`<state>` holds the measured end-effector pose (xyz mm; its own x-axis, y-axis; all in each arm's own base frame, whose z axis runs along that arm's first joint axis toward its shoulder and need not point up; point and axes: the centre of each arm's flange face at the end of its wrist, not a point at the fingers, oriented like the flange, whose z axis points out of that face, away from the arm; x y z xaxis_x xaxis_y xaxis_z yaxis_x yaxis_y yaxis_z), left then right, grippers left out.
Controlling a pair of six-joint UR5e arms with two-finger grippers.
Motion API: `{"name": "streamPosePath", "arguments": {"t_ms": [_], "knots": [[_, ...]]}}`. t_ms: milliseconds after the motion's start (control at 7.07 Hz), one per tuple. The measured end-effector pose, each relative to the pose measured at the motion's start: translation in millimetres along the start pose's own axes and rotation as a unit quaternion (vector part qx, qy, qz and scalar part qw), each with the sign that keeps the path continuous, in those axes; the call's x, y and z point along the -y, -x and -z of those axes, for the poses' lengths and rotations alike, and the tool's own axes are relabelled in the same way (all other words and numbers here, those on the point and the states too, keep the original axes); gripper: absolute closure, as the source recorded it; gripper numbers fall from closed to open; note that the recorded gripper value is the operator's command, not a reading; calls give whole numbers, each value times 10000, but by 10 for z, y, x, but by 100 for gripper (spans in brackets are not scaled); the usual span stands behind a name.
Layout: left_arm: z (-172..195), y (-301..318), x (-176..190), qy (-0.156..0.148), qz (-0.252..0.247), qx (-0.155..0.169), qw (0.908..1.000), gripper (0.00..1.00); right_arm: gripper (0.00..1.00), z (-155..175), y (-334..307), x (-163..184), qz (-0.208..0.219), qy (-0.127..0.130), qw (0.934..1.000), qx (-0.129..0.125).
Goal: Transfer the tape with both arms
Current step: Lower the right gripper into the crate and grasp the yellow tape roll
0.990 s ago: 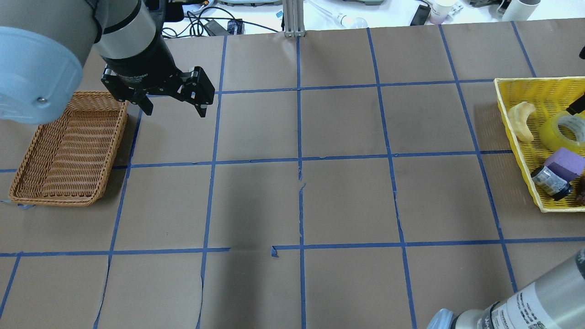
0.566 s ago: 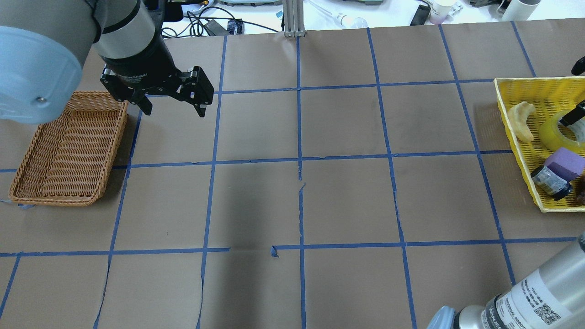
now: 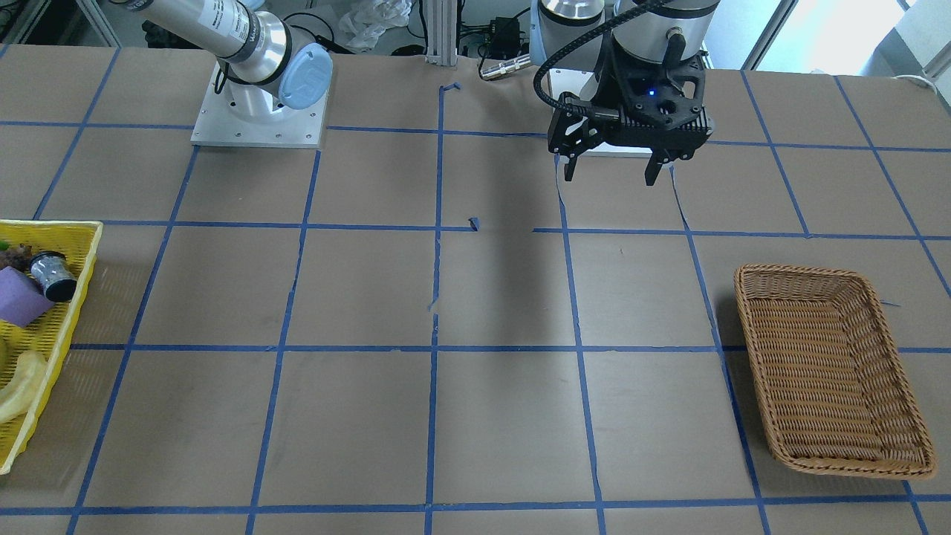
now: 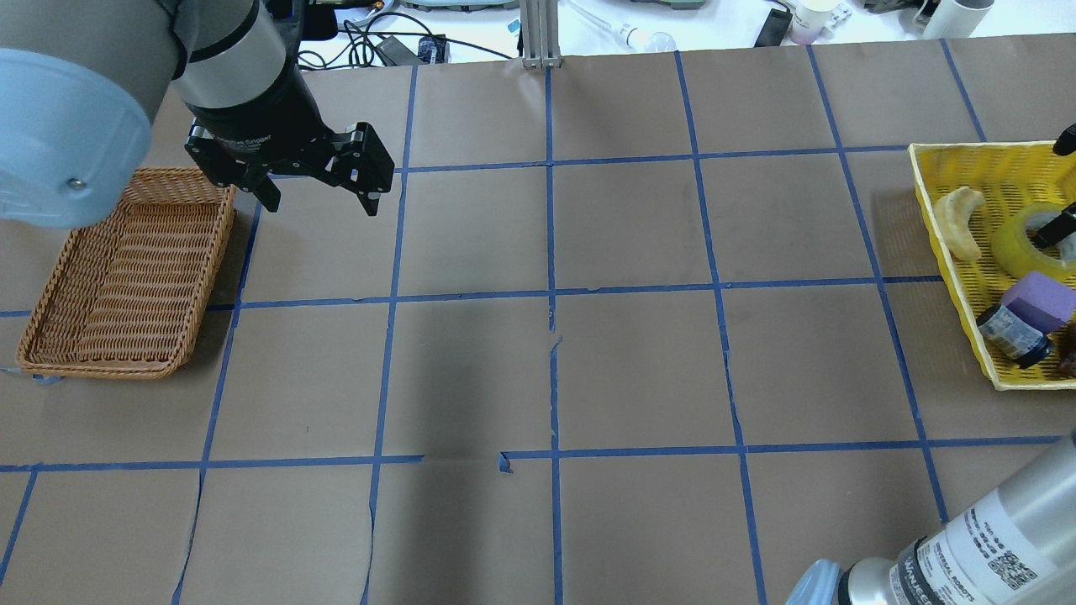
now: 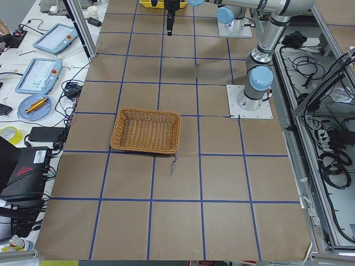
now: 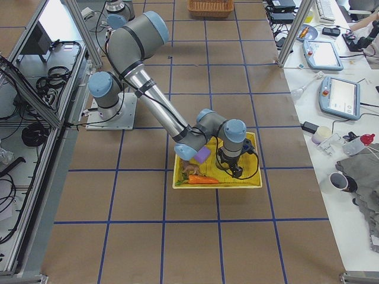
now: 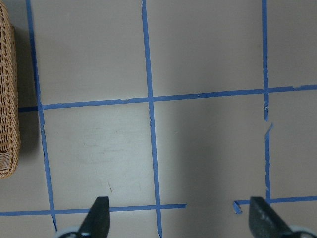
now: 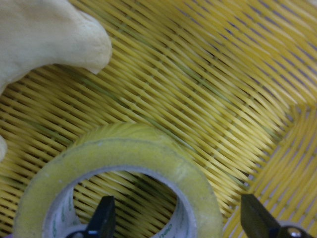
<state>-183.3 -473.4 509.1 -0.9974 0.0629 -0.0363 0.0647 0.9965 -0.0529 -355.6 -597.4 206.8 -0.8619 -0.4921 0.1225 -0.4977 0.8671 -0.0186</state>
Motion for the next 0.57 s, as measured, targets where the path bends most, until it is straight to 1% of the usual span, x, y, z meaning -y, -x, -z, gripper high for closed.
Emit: {"name": "streamPosePath", "arguments": {"t_ms": [424,566], "knots": [[0,5,2,0,5,2,10000,0,100,72,-20,-8,-58,-15,10000,-21],[0,6,2,0,6,4,10000,0,100,202,-17,-8,-68,-38,10000,-41]]}}
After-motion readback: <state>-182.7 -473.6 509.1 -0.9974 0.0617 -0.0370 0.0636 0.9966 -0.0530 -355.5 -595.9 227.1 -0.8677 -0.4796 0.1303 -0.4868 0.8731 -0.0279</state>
